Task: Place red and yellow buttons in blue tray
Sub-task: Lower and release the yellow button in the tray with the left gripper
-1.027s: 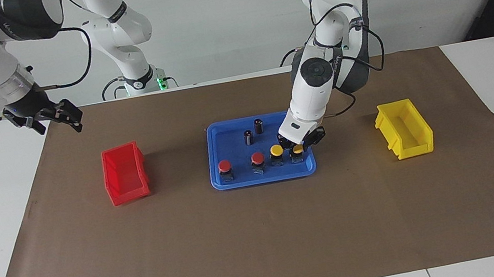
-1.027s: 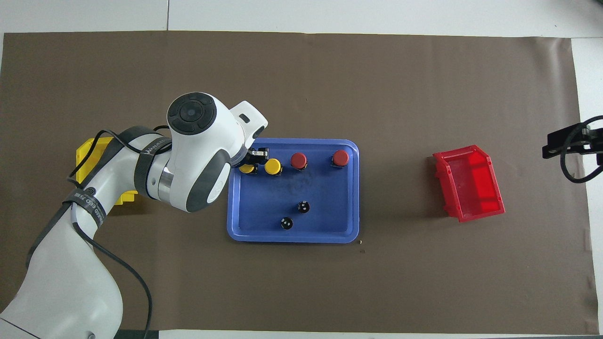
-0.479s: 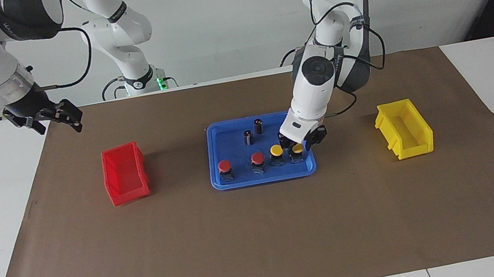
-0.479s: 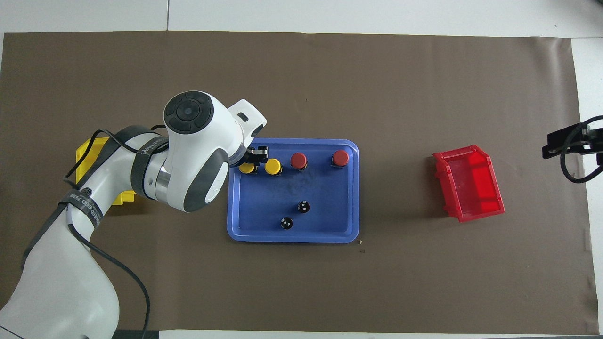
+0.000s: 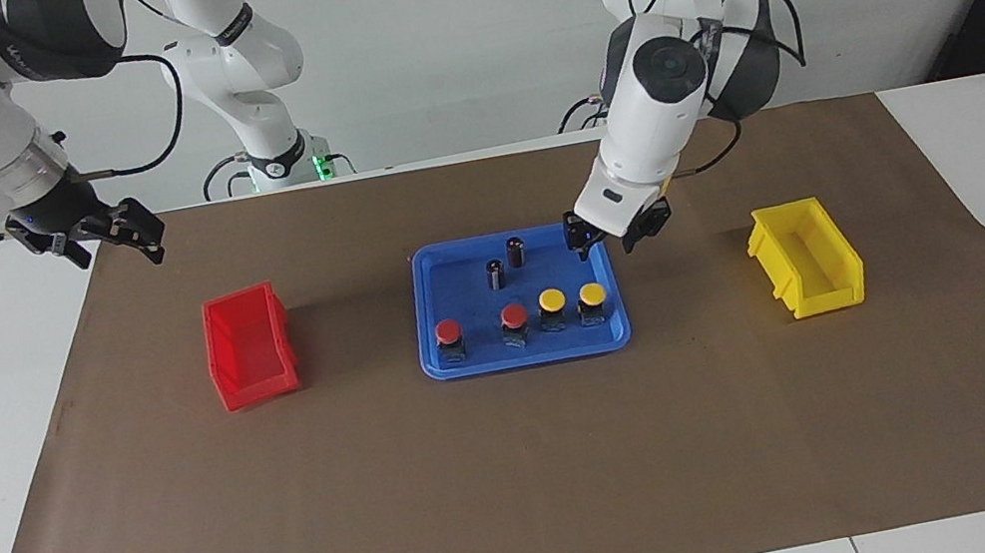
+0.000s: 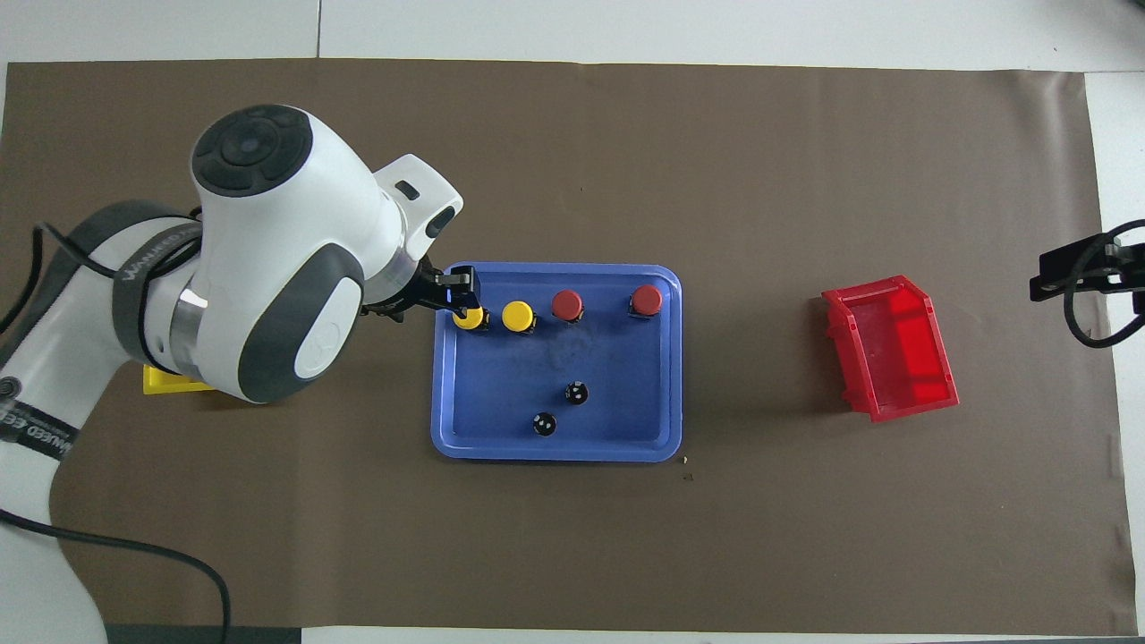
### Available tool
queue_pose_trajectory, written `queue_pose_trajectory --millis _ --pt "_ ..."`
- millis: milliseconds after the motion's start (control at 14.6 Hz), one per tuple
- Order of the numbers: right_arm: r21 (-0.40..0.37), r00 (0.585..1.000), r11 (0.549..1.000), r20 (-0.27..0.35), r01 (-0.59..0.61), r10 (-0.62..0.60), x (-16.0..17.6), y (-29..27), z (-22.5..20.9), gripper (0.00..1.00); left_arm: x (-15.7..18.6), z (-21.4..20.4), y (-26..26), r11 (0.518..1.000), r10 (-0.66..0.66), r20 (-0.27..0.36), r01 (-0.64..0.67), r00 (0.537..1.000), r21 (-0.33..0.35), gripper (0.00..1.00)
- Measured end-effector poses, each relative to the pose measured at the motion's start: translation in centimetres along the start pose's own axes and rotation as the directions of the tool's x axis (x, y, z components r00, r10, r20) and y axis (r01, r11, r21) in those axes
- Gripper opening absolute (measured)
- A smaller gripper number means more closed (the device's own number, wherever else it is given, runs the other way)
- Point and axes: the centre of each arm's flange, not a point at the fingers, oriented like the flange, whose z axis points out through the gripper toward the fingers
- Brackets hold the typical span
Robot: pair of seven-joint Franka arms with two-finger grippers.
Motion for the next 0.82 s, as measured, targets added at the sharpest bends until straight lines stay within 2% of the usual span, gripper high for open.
queue_pose_trajectory --millis 68,274,342,548,822 --pt "0.000 1.000 1.000 0.000 0.000 0.000 0.0 0.0 0.0 1.00 -0.6 -2.1 -1.6 1.000 -0.020 -0.004 0.020 1.000 -0.007 0.98" --pt "0.000 1.000 1.000 0.000 0.000 0.000 0.0 0.0 0.0 1.00 -2.1 -7.4 -7.8 0.995 -0.093 -0.016 0.092 0.996 -0.022 1.00" --pt "0.000 1.000 1.000 0.000 0.000 0.000 0.0 0.0 0.0 1.00 -2.5 -8.6 -9.5 0.995 -0.098 -0.033 0.098 0.995 -0.008 1.00" --pt "0.000 1.000 1.000 0.000 0.000 0.000 0.0 0.0 0.0 1.00 -3.0 -11.0 -14.0 0.994 -0.096 -0.072 0.100 0.993 0.048 1.00" --pt "0.000 1.000 1.000 0.000 0.000 0.000 0.0 0.0 0.0 1.00 -3.2 -14.2 -19.8 0.993 -0.108 -0.104 0.113 0.989 0.042 1.00"
